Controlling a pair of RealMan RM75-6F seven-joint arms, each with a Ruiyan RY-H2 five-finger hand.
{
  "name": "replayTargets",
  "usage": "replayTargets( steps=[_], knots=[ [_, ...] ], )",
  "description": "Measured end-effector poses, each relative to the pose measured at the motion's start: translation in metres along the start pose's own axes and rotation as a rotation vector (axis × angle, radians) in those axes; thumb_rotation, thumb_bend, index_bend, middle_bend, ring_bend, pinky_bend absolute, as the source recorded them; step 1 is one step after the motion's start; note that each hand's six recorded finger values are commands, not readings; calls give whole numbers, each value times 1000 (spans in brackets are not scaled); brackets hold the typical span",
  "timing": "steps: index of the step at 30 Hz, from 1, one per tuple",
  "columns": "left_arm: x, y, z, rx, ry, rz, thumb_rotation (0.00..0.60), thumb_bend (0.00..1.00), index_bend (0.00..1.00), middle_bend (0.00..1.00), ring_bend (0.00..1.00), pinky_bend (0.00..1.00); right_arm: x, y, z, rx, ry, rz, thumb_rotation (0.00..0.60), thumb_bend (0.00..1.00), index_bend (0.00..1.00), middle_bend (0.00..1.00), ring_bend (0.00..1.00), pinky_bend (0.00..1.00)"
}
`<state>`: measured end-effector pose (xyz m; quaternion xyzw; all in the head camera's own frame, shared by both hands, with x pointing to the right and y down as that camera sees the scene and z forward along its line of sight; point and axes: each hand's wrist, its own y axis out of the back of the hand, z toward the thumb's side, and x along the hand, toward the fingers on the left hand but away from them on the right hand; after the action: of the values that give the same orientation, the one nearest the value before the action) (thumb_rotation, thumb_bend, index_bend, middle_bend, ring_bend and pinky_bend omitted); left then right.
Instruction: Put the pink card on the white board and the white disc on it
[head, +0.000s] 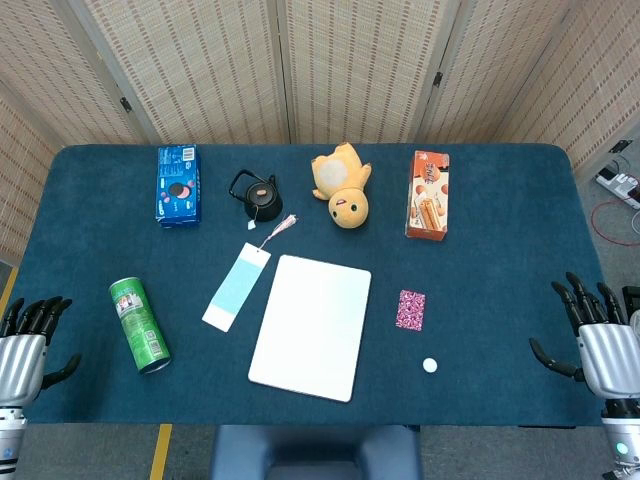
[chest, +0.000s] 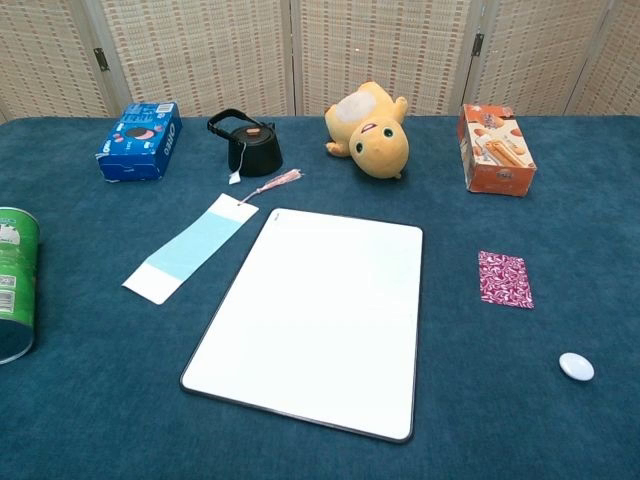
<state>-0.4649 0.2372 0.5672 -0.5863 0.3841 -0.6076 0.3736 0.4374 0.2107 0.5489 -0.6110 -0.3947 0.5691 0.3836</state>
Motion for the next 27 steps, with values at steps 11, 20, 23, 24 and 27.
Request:
replayTargets(
  steps=[11, 20, 23, 24, 27],
  knots=[
    [-1, 1, 0, -10, 5, 22, 600, 293, 165, 169, 149, 13, 1, 0, 2, -14, 11, 4, 306, 357, 94, 47, 174, 0],
    [-2, 3, 1, -8, 4, 19, 600, 294, 165, 169, 148, 15, -2, -3, 6, -26, 37, 20, 307, 356, 93, 47, 192, 0],
    [-2, 4, 0, -9, 6, 23, 600, 293, 165, 169, 148, 15, -5, -3, 9, -24, 53, 25, 306, 356, 93, 49, 197, 0],
    [-2, 4, 0, -10, 6, 24, 600, 294, 165, 169, 149, 15, -6, -4, 11, -21, 61, 29, 306, 357, 93, 53, 200, 0],
    [-2, 5, 1, -12, 3, 26, 600, 293, 165, 169, 149, 14, -12, -7, 18, -14, 89, 47, 306, 357, 93, 67, 203, 0]
  ],
)
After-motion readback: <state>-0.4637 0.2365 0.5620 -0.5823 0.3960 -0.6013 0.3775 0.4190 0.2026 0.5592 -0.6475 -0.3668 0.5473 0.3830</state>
